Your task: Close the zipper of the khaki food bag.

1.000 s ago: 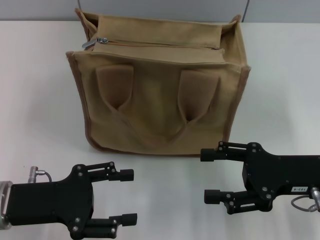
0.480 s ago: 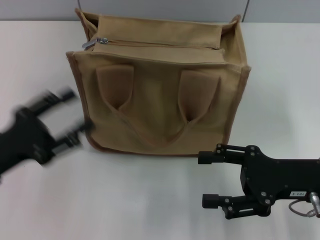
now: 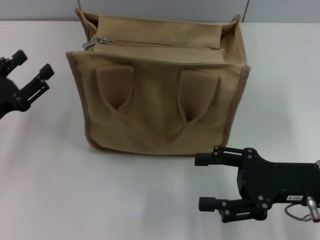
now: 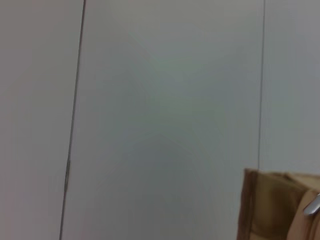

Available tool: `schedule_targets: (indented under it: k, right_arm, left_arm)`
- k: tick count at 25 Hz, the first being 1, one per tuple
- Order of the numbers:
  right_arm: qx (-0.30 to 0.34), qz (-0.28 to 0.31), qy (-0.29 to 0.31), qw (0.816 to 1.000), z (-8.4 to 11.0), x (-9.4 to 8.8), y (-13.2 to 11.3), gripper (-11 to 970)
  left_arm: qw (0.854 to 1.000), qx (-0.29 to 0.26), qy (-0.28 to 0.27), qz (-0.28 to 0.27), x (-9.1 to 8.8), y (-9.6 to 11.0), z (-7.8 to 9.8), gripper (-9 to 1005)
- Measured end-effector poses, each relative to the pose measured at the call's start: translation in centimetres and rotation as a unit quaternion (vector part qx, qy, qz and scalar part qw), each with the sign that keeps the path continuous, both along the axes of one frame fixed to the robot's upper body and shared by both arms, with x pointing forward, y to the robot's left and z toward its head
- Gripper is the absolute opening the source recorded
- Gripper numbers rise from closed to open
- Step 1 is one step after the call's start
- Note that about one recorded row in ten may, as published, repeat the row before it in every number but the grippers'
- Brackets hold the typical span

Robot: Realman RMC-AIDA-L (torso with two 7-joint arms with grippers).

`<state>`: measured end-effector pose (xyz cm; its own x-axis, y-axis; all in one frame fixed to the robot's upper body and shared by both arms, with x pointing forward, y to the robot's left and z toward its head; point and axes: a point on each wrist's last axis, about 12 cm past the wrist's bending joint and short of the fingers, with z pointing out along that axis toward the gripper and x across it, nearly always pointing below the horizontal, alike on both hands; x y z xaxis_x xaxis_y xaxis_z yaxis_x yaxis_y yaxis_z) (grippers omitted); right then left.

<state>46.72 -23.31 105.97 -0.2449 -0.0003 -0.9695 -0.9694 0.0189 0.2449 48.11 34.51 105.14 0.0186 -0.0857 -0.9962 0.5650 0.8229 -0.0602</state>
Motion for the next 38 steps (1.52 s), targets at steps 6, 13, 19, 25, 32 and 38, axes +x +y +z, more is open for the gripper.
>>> schedule_targets:
  k: [6, 13, 19, 25, 32, 38]
  right_arm:
    - [0.004, -0.001, 0.000, 1.000, -0.2, -0.2, 0.1, 816]
    - [0.007, 0.001, -0.005, 1.000, -0.2, -0.2, 0.4, 816]
    - [0.006, -0.001, -0.003, 1.000, -0.3, -0.2, 0.4, 816]
    - [0.005, -0.003, -0.005, 1.000, -0.4, -0.2, 0.4, 817]
    - [0.002, -0.009, -0.011, 1.000, -0.3, 0.2, 0.6, 817]
    - [0.001, -0.010, -0.012, 1.000, -0.3, 0.4, 0.7, 817]
  left_arm:
    - [0.997, 0.038, 0.009, -0.066, 2.0, -2.3, 0.2, 751]
    - [0.998, -0.009, -0.048, -0.041, 4.1, -4.0, 1.6, 750]
    - [0.997, -0.016, -0.058, -0.038, 4.4, -4.2, 1.9, 750]
    - [0.997, -0.027, -0.056, -0.042, 4.1, -4.4, 1.8, 749]
    - [0.996, -0.027, -0.062, -0.053, 3.8, -4.5, 1.8, 631]
    - [0.993, 0.012, -0.052, -0.100, 4.2, -5.4, 1.8, 508]
